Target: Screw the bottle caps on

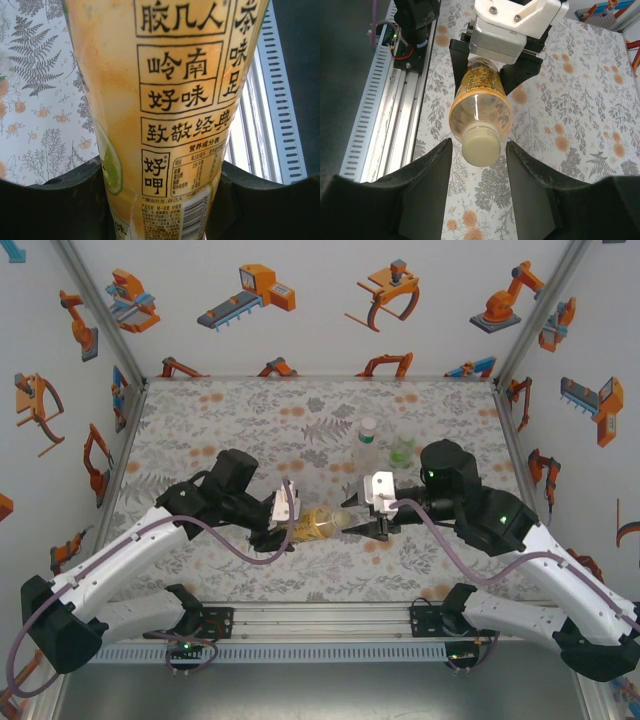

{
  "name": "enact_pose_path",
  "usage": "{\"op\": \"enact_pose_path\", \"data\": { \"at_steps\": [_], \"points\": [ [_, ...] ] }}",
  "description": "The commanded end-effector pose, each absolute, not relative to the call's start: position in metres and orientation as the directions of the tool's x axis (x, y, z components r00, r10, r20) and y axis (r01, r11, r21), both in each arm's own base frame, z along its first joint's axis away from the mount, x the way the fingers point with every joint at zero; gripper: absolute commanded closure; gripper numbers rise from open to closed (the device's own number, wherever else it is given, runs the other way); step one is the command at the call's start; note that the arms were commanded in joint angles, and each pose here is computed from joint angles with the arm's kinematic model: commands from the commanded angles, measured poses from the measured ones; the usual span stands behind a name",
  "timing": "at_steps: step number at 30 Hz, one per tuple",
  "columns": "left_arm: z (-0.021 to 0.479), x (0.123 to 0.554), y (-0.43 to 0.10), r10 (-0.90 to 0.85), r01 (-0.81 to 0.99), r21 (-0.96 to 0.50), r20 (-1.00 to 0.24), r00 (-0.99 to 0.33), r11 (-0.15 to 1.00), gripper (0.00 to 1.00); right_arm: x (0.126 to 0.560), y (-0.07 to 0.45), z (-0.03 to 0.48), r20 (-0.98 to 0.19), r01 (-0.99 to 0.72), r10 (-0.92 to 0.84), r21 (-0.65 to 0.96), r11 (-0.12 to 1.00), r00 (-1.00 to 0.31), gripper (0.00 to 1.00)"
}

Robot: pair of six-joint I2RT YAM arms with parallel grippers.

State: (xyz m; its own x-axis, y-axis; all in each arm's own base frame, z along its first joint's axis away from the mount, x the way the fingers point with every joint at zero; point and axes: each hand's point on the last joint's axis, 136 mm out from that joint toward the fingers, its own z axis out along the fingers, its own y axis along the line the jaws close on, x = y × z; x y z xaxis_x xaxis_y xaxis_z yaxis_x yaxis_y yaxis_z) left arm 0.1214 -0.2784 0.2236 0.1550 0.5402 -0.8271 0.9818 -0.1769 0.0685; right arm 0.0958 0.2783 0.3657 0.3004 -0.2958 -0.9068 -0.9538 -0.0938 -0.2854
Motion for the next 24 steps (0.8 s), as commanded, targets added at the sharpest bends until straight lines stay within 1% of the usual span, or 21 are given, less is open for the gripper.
{"op": "enact_pose_path", "data": {
  "at_steps": [1, 4, 10, 16, 21, 24],
  "points": [
    [0.2403, 0.1117, -0.2793, 0.494, 0.969, 0.096, -0.847, 0.199, -0.226, 1.0, 0.0927, 0.2793, 0.3677, -0.902, -0.945, -0.282, -0.307, -0.112, 0.327, 0.54],
    [0.24, 0.1111, -0.2799, 0.492, 0.969, 0.092, -0.848, 0.197, -0.23, 1.0, 0.0924, 0.2802, 0.3674, -0.903, -0.945, -0.278, -0.307, -0.116, 0.328, 0.54],
    [0.2422, 0.1096, -0.2793, 0.486, 0.968, 0.095, -0.851, 0.2, -0.232, 1.0, 0.098, 0.2823, 0.3642, -0.899, -0.945, -0.289, -0.313, -0.098, 0.328, 0.58],
    [0.242, 0.1097, -0.2796, 0.486, 0.968, 0.094, -0.851, 0.2, -0.233, 1.0, 0.0984, 0.2842, 0.3651, -0.9, -0.944, -0.283, -0.314, -0.103, 0.331, 0.62],
    [0.2441, 0.1097, -0.2788, 0.483, 0.968, 0.105, -0.851, 0.207, -0.23, 1.0, 0.0979, 0.2846, 0.3663, -0.905, -0.947, -0.279, -0.304, -0.102, 0.32, 0.73],
    [0.2466, 0.1107, -0.2782, 0.479, 0.968, 0.12, -0.851, 0.215, -0.22, 1.0, 0.1013, 0.2867, 0.3663, -0.92, -0.96, -0.272, -0.271, -0.074, 0.281, 0.8]
  ]
}}
